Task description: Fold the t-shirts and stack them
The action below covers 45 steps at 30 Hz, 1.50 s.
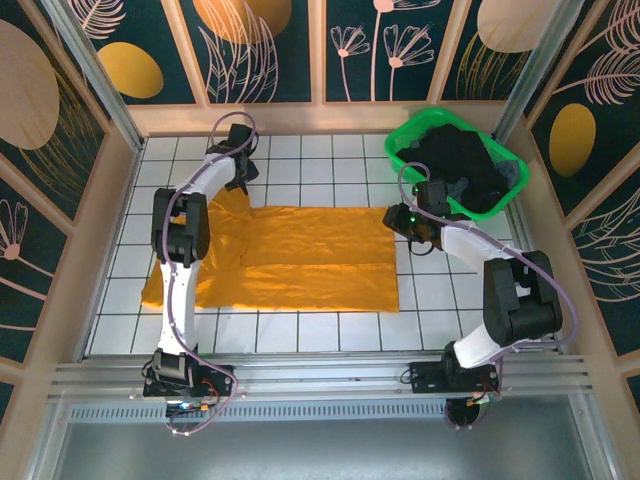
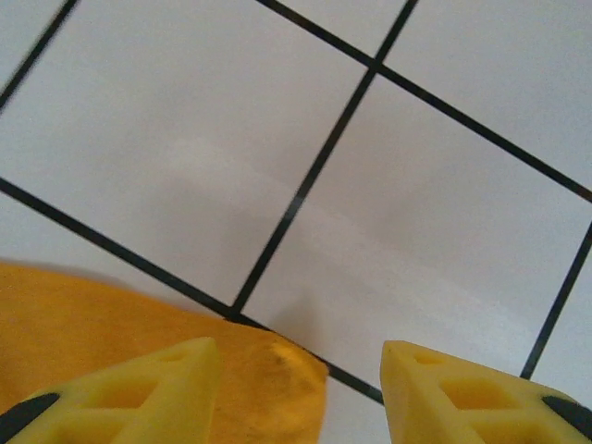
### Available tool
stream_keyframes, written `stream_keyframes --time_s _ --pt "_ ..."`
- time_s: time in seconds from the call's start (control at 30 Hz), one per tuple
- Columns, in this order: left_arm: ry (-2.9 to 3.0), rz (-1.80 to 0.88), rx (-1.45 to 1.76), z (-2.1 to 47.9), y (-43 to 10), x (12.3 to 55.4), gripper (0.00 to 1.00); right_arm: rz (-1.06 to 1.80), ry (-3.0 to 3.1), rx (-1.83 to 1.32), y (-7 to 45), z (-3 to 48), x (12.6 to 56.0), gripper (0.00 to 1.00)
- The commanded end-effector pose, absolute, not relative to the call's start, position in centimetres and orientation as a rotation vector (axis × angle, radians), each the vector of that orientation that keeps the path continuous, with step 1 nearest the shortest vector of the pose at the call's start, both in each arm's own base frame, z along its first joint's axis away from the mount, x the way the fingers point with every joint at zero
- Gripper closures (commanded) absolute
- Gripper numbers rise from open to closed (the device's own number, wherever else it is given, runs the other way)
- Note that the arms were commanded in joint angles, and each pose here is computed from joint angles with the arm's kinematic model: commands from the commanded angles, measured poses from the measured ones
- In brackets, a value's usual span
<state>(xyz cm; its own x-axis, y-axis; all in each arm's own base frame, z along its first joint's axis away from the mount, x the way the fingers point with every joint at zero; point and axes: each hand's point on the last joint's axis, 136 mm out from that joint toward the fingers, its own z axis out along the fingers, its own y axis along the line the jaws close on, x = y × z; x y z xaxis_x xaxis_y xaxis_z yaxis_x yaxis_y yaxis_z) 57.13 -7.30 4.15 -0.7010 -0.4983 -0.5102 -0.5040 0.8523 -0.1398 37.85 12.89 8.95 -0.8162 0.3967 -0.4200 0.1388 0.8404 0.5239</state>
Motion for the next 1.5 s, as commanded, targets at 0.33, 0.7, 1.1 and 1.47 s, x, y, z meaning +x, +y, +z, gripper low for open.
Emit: stream_keyframes --time_s 0.33,0.7,1.1,1.47 --pt "2.602 0.208 -0.743 0.4 -6.7 55.0 0.98 0.510 2.448 0.494 10.8 8.0 40.5 0.55" --pt "2.430 -0.015 -0.841 8.8 -4.4 52.5 1.00 0.439 2.448 0.522 10.9 5.8 44.5 0.54" --pt "2.413 -0.101 -0.938 10.8 -0.6 49.5 1.00 0.320 2.558 0.405 11.7 2.4 47.5 0.62" --pt "2.413 -0.101 -0.956 11.6 0.1 49.3 1.00 0.322 2.558 0.332 12.4 2.5 48.0 0.94"
